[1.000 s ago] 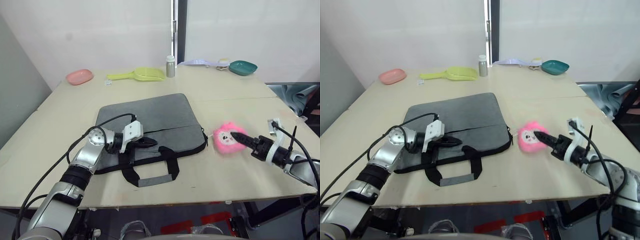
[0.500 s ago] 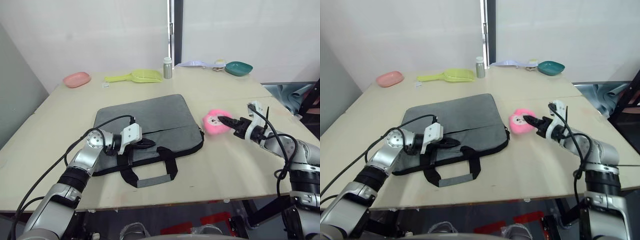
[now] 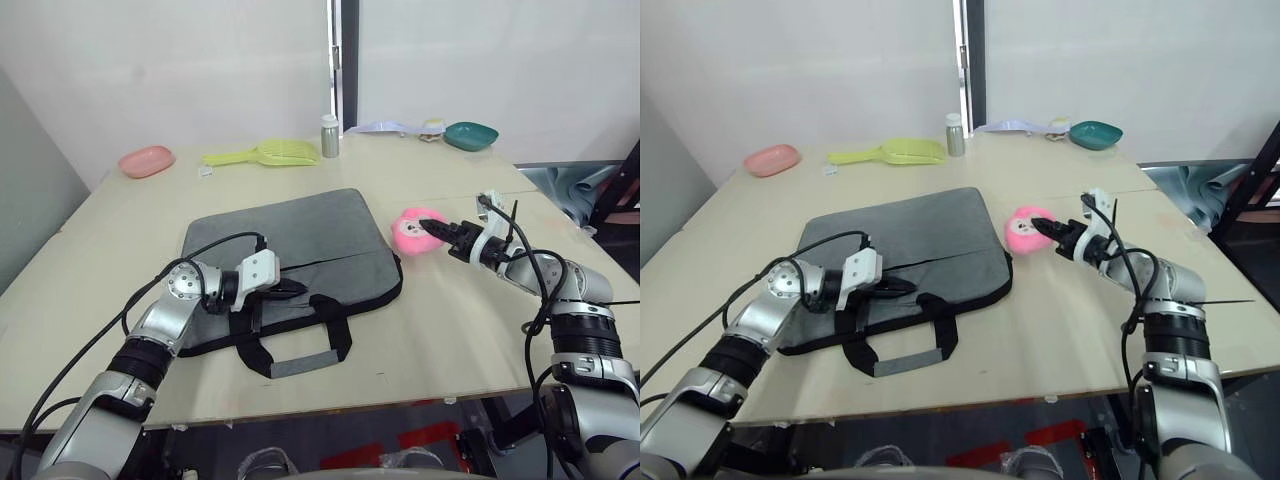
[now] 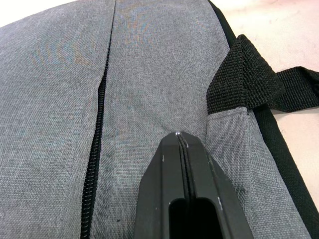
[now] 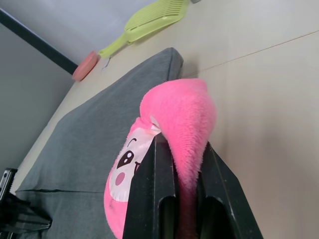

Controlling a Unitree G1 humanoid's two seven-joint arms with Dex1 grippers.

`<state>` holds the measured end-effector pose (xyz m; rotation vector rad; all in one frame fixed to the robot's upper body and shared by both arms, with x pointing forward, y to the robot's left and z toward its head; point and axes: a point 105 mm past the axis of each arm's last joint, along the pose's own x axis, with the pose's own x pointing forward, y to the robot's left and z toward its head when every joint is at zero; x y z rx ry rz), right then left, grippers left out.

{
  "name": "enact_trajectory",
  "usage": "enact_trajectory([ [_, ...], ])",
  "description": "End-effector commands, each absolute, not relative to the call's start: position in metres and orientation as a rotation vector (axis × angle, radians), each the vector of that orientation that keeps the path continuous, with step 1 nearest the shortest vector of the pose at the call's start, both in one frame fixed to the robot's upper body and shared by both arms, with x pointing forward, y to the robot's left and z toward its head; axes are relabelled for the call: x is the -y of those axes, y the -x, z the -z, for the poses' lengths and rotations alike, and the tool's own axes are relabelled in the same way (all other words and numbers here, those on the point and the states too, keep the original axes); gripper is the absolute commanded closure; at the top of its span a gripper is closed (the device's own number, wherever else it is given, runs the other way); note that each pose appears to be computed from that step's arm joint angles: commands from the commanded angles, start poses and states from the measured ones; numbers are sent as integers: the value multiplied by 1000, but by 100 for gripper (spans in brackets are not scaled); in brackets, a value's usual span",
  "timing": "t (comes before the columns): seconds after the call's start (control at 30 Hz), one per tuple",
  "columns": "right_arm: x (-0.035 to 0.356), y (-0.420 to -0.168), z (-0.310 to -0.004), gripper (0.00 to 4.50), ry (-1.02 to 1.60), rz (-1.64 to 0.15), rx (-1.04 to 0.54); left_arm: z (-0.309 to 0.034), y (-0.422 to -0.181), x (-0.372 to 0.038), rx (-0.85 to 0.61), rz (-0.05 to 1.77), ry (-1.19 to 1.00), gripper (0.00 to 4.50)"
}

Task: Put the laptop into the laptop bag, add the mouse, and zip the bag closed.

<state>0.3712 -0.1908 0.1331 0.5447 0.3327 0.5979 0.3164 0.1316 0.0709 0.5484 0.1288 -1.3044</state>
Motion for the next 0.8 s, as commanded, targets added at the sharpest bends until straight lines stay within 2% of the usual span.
enact_trajectory([
  [0.03,196,-361,-144,341,-421,-648,-285,-5,-289,-154,-426,1286,-456,450],
  [0.17,204,-352,-141,190,-287,-652,-286,-35,-302,-149,-299,1244,-365,450],
  [0.23,215,-344,-137,125,-111,-641,-296,-54,-309,-154,-232,1199,-359,450],
  [0.33,232,-336,-133,21,122,-598,-287,-69,-309,-163,-208,1161,-354,450],
  [0.37,236,-334,-134,6,178,-587,-277,-71,-309,-167,-208,1143,-349,450],
  [0.5,244,-330,-152,6,307,-586,-173,-84,-305,-180,-189,1078,-286,450],
  [0.63,243,-320,-189,0,439,-707,-6,-120,-304,-207,-94,927,-222,330],
  [0.8,266,-313,-212,0,488,-785,21,-155,-299,-275,-64,690,-275,150],
])
